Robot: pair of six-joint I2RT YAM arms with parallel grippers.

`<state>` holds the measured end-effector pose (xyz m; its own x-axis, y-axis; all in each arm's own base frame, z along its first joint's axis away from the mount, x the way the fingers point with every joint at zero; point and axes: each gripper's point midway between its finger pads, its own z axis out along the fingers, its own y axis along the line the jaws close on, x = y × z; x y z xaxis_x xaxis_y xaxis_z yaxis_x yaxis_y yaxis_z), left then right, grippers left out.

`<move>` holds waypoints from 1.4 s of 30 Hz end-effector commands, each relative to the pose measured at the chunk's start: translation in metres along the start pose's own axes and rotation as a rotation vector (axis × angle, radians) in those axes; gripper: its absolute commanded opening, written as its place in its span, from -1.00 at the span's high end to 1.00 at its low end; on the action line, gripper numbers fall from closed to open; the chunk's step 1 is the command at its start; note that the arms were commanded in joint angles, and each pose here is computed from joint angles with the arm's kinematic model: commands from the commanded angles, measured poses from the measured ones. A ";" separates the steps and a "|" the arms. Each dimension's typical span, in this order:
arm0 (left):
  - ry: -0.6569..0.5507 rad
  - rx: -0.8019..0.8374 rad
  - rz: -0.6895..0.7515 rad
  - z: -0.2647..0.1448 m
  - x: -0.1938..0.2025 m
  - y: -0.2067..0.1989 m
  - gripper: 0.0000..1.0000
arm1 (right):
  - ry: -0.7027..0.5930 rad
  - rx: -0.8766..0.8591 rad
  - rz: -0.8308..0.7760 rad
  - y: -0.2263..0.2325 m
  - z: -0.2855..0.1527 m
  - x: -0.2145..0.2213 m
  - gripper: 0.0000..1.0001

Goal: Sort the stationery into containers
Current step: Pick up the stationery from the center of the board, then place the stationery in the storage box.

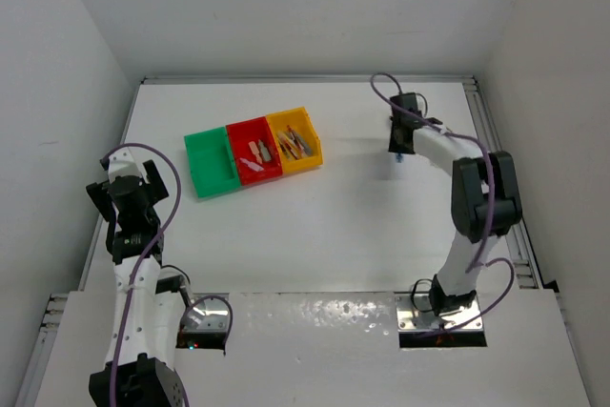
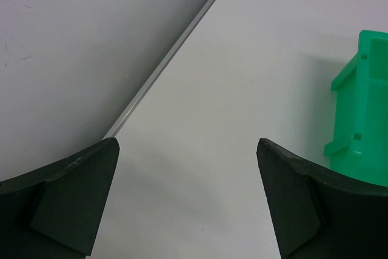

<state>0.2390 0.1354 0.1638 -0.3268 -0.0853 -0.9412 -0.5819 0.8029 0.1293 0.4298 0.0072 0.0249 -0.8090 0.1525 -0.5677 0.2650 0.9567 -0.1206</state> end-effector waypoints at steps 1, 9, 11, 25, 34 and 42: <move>-0.037 -0.021 -0.018 0.000 -0.009 0.005 -0.90 | -0.362 -0.210 0.007 0.078 -0.102 -0.076 1.00; -0.046 -0.025 -0.021 -0.002 -0.011 0.007 -0.90 | -0.534 -0.672 -0.253 0.319 -0.213 -0.085 1.00; -0.051 -0.031 -0.022 -0.003 -0.013 0.009 -0.90 | -0.475 -0.723 -0.325 0.364 -0.207 -0.064 1.00; -0.067 -0.028 -0.032 -0.004 -0.015 0.009 -0.90 | -0.346 -0.853 -0.308 0.431 -0.171 0.010 0.88; -0.057 -0.027 -0.027 -0.003 -0.013 0.008 -0.90 | -0.401 -0.967 -0.276 0.424 -0.215 -0.027 -0.21; -0.047 -0.029 -0.024 -0.002 -0.011 0.008 -0.90 | -0.433 -0.792 -0.060 0.251 -0.219 -0.139 1.00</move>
<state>0.2365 0.1363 0.1706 -0.3016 -0.0782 -0.9502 -0.5918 0.7968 0.1222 0.4592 0.3822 0.1663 -0.5866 -0.0313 -0.8093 -0.4826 0.8160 0.3182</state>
